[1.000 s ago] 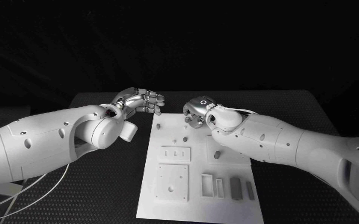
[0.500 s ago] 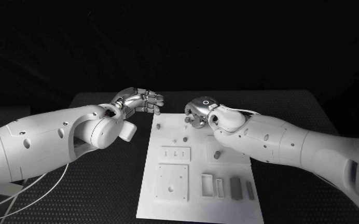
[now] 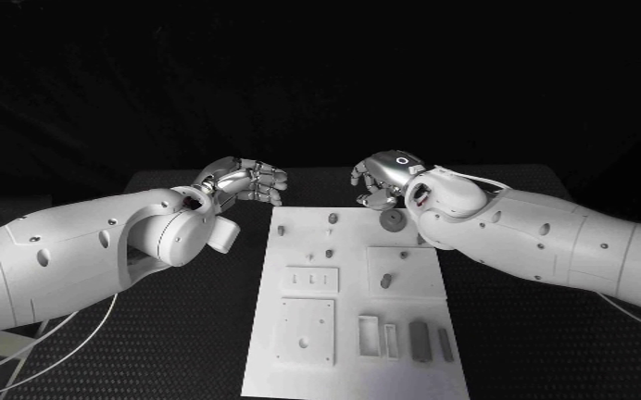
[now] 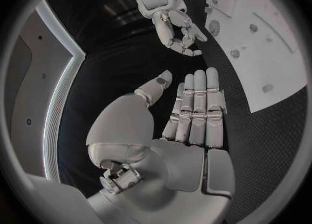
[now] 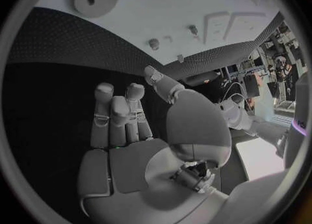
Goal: Assemble the parts on the task board
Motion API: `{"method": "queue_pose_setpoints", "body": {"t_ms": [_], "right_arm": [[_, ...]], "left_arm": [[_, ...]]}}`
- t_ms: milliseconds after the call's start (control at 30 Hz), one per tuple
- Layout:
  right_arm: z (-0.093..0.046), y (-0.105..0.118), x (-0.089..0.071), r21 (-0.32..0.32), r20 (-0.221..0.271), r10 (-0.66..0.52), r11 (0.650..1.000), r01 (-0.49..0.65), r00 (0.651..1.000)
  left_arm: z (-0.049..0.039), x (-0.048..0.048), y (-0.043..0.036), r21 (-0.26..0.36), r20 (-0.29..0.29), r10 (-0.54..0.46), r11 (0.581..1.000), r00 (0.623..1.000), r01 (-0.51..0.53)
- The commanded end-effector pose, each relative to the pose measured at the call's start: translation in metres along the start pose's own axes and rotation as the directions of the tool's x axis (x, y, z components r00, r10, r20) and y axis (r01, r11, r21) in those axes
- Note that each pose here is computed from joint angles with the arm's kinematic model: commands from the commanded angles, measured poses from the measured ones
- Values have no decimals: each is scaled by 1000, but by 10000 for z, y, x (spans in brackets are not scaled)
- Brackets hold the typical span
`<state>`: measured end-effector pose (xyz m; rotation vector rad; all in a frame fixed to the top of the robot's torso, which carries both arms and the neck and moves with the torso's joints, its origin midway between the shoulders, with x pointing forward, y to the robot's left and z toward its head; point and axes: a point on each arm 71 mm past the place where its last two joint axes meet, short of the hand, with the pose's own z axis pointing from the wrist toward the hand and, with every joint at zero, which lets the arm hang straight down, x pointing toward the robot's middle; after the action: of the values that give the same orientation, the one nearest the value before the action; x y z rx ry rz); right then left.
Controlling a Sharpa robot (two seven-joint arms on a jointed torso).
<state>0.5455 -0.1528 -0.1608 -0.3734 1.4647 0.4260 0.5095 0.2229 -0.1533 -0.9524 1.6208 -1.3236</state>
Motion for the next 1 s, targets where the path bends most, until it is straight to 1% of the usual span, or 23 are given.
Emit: {"method": "queue_pose_setpoints", "body": {"t_ms": [33, 100, 200, 300, 433, 633, 833, 1000], "right_arm": [[-87, -118, -25, 27, -49, 78, 997, -76, 996], [-154, -235, -63, 48, -60, 90, 995, -87, 994], [-241, -380, -65, 77, -87, 101, 992, -95, 991], [-299, -510, -51, 107, -115, 106, 990, -94, 988], [-339, -630, -27, 139, -145, 101, 987, -81, 984], [-357, -709, 23, 157, -164, 97, 985, -71, 982], [-362, -712, 157, 161, -194, 100, 985, -68, 976], [-355, -710, 235, 154, -205, 62, 988, -30, 977]], "left_arm": [[7, -8, -26, 20, -6, 3, 1000, 1000, -3], [5, -26, -23, 20, -2, 4, 1000, 1000, -4], [4, -48, -21, 20, 5, 5, 1000, 1000, -5], [7, -58, -21, 20, 8, 6, 1000, 1000, -6], [9, -67, -20, 20, 9, 6, 1000, 1000, -6], [5, -71, -19, 20, 10, 6, 1000, 1000, -6], [14, -54, -21, 21, 4, 6, 1000, 1000, -6], [20, -58, -20, 20, 5, 6, 1000, 1000, -6]]}}
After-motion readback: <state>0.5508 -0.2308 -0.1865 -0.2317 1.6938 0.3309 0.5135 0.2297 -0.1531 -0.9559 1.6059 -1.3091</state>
